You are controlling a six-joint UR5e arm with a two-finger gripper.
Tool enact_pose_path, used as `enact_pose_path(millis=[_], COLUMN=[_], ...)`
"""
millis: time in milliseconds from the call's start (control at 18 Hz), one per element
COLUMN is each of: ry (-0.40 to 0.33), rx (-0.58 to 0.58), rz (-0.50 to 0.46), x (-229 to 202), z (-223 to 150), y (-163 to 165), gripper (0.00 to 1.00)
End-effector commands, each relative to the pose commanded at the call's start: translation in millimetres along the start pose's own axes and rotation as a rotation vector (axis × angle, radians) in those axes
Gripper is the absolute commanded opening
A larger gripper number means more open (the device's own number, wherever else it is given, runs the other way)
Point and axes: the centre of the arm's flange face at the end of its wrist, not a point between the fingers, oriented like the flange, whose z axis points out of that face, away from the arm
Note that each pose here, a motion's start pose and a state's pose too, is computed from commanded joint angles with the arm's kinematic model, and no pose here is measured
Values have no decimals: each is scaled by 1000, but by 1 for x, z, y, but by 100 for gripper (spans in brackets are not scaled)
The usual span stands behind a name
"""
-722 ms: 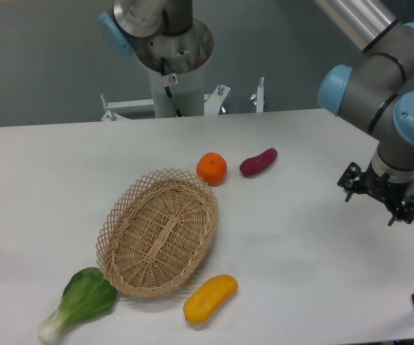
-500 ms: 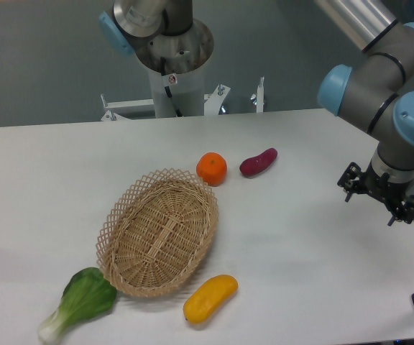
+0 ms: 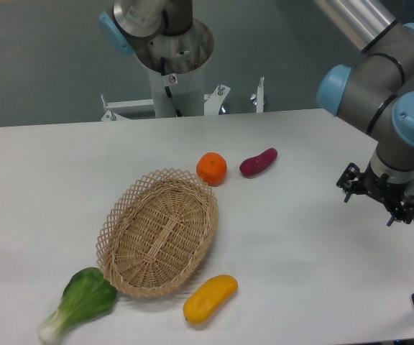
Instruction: Pick up the mango from the table
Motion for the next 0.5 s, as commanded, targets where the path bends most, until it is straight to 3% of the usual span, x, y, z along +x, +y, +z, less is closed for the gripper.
enact_pose_path(millis=[278,500], ry=[-2,6], rx=[-2,28], rz=[-80,-151], x=[6,26], z=[-6,-3], y=[-20,-72], gripper=[100,100])
